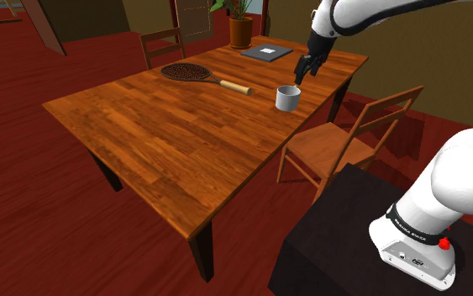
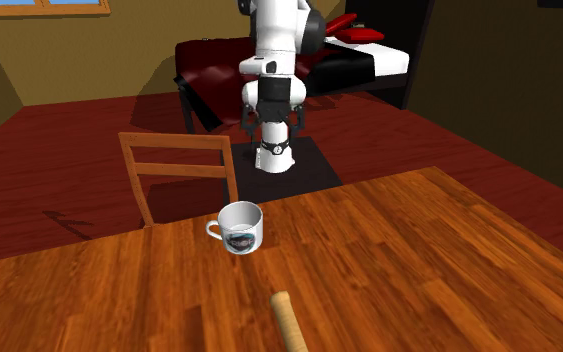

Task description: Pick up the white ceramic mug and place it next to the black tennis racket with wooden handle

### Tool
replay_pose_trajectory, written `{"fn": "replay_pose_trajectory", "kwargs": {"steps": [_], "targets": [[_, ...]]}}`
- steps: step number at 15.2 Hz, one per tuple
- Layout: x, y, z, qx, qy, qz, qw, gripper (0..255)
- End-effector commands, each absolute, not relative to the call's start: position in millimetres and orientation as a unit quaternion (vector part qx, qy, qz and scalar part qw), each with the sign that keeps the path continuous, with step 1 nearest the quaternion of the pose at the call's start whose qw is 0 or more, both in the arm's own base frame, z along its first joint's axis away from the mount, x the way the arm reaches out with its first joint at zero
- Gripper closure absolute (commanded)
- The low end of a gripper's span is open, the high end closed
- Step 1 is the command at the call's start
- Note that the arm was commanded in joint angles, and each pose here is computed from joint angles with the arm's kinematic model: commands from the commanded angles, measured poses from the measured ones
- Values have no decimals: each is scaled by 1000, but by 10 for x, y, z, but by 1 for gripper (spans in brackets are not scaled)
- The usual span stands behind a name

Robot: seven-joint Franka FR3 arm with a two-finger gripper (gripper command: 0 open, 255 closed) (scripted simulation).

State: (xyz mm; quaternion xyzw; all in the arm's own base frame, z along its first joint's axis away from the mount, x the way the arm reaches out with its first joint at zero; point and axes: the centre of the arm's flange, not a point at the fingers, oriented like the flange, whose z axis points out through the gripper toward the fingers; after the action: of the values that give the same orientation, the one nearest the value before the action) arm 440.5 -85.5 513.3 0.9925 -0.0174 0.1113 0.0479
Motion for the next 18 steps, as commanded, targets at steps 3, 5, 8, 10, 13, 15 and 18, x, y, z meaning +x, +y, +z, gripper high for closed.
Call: {"fn": "replay_pose_trajectory", "kwargs": {"steps": [3,5,8,10,13,15,18], "targets": [[4779,-1043,4797,992,-16,115,46,0],[4956,-1130,4624,992,-15,116,45,0],[5224,-1260,4365,992,-14,118,43,0],[5403,-1345,4192,992,-13,119,42,0],[5453,-1366,4066,992,-13,119,42,0],[5478,-1376,3963,992,-13,119,42,0],[5522,-1392,3781,992,-13,119,42,0]]}}
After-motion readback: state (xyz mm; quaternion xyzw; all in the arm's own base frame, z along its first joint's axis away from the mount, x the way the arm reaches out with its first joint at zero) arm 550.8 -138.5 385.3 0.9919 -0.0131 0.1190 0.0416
